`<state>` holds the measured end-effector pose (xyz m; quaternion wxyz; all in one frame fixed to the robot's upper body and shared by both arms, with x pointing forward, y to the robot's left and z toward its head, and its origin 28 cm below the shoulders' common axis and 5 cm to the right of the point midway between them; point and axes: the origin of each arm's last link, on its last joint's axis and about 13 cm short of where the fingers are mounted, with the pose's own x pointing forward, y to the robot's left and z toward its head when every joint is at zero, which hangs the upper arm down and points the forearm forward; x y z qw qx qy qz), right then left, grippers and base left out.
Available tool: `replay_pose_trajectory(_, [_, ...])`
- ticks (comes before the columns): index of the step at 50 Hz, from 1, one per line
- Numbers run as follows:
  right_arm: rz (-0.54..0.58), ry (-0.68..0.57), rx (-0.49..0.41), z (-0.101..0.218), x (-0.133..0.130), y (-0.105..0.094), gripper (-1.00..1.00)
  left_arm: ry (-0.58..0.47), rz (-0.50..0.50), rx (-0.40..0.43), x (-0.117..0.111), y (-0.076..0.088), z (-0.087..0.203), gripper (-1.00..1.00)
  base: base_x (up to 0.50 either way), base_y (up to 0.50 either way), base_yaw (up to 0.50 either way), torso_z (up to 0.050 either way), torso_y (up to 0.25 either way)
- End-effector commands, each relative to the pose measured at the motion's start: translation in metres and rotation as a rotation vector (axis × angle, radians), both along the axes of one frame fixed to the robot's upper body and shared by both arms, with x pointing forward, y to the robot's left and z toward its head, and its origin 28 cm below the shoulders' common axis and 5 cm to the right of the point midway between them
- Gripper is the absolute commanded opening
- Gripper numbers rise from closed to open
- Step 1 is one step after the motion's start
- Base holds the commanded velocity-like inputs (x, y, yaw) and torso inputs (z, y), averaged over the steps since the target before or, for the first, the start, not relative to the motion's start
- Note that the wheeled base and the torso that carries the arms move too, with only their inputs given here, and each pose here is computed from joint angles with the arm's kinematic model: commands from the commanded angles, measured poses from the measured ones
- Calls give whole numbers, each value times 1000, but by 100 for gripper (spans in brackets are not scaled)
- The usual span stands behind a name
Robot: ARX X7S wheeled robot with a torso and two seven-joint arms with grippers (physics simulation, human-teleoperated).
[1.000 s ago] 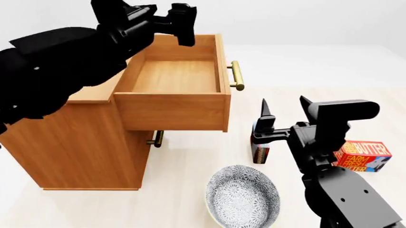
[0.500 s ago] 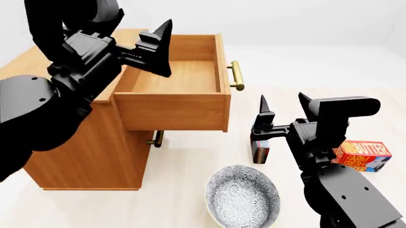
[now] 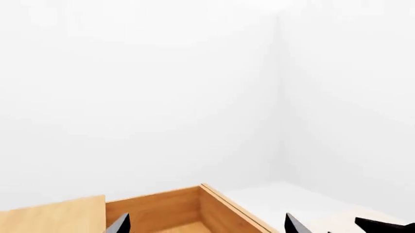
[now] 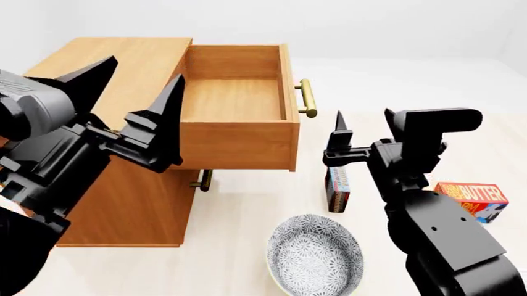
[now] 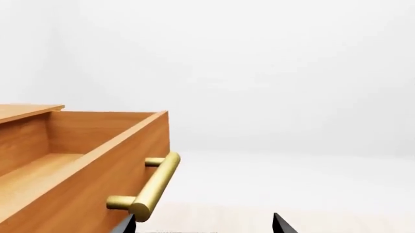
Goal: Put the chocolate pudding in the top drawer of the cabinet and close it.
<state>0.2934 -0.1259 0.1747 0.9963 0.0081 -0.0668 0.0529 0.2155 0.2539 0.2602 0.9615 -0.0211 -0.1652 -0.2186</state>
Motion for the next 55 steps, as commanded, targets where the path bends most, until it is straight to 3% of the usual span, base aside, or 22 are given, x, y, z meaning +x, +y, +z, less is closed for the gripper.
replay_pose_trajectory(1, [-14,66,15,3,23,-3,100,-10,10,-17,-24,9,-13,100,0,0,0,0,0])
replay_pose_trajectory(17, [-150,244,10,-5,71,-12,100,-9,24,-51,-34,18,-22,100,0,0,0,0,0])
replay_pose_trajectory(27, [-128,407,6,-25,96,-17,100,5,-22,-80,-41,19,-24,100,0,0,0,0,0])
replay_pose_trajectory(35, [-119,454,-27,-38,104,-14,100,30,-14,-69,-30,22,-34,100,0,0,0,0,0])
replay_pose_trajectory(55, [-104,627,26,-46,112,-13,100,70,-24,-58,-25,21,-41,100,0,0,0,0,0])
